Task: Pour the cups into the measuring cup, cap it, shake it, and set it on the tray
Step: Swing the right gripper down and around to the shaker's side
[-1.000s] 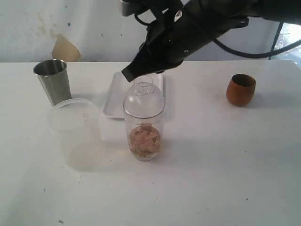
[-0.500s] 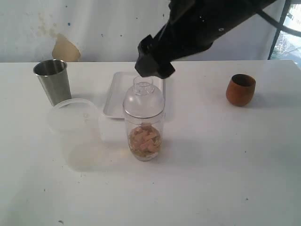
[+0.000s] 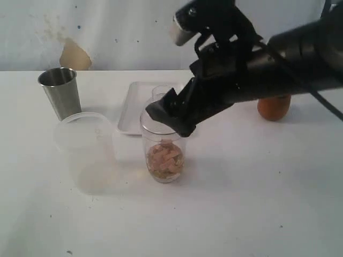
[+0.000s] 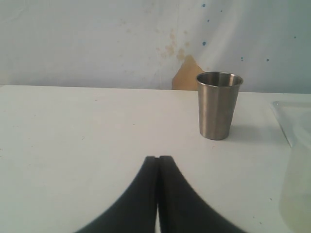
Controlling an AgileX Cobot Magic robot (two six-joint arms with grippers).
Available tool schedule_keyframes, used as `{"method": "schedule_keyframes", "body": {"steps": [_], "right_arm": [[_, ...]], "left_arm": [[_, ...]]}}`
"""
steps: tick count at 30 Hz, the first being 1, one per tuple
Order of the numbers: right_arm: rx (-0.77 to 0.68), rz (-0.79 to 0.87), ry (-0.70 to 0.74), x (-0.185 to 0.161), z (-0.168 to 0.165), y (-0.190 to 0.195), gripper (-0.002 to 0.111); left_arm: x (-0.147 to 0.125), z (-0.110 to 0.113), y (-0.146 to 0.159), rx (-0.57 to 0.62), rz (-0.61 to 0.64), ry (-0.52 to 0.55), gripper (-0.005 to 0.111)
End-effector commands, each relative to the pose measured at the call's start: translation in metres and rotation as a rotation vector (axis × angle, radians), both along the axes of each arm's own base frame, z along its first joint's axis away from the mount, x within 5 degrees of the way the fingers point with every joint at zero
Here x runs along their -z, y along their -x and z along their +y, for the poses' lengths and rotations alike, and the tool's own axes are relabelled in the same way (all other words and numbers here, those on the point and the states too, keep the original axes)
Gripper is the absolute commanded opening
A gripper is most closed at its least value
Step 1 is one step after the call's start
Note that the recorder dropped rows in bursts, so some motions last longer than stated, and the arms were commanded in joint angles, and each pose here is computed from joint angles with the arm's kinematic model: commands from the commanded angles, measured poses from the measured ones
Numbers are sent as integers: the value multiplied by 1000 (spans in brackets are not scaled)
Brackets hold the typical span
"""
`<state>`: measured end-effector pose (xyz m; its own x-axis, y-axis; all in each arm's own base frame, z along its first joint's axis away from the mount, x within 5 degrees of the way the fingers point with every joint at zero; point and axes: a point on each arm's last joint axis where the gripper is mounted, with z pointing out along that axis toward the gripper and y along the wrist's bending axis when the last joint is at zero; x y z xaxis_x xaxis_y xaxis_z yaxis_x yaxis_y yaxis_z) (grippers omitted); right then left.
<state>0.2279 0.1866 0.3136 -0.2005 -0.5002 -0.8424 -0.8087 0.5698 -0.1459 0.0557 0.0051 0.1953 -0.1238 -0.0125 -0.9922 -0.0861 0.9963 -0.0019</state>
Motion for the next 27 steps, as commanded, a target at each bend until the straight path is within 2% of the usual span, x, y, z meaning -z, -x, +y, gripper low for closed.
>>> {"method": "schedule_keyframes", "body": {"steps": [1,5,8,12,18,27], "right_arm": [[96,-94,11,21,-18,6,100],[256,-112,-7,51,-35,10,100],[298,-138,41,74,-40,13,100],[228,-162,29,92,-27,18,100],[11,-151,-253,97,-3,23,100],[65,-105,-301,126,-18,17,100]], "left_arm": [[1,0,0,2,-11,14,0],[1,0,0,2,-11,14,0],[1,0,0,2,-11,14,0],[1,0,0,2,-11,14,0],[1,0,0,2,-11,14,0],[1,0,0,2,-11,14,0]]}}
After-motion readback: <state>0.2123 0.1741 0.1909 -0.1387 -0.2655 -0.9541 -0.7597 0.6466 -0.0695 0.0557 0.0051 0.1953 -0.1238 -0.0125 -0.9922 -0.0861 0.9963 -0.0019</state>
